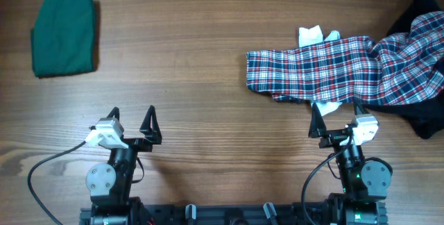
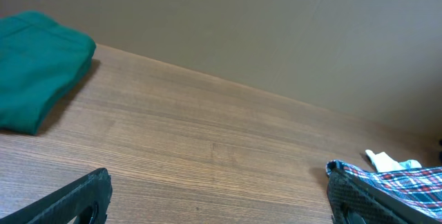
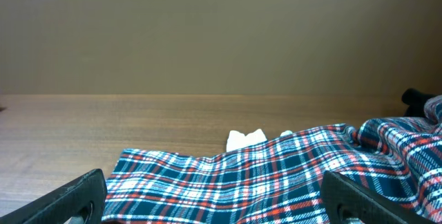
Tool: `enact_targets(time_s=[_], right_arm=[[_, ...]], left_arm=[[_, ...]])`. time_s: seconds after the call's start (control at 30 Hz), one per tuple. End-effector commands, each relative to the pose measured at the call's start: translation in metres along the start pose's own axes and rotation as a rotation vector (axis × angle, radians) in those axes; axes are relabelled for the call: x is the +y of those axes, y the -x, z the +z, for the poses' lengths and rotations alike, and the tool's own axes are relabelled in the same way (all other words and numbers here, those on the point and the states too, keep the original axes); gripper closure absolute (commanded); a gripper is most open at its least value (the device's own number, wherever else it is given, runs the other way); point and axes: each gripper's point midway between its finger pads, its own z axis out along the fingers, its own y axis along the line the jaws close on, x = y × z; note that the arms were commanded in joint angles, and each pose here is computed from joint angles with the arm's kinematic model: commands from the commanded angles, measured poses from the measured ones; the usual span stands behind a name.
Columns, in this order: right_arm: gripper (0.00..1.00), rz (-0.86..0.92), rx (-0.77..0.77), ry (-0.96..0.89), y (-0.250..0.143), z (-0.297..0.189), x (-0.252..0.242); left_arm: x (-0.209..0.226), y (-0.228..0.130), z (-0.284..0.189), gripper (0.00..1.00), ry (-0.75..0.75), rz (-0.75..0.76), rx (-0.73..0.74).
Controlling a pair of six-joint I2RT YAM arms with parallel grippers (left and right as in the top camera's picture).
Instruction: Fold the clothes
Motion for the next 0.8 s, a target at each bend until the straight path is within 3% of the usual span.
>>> enact_targets(time_s=[0.0, 0.53, 0.77], right_arm=[[0.0, 0.011, -0.003, -0.02, 0.0003, -0.0001, -0.0037], [0.0, 0.014, -0.006, -0.02, 0.0011, -0.0001, -0.0036], [0.0, 0.103, -0.014, -0.008, 0.003, -0.0001, -0.0017]], left_arm=[[0.0041, -0.0009, 0.0, 0.0, 0.016, -0.002, -0.005], [0.0042, -0.001, 0.0, 0.0, 0.017, -0.002, -0.005], [0.0041, -0.0011, 0.0, 0.0, 0.017, -0.002, -0.005]])
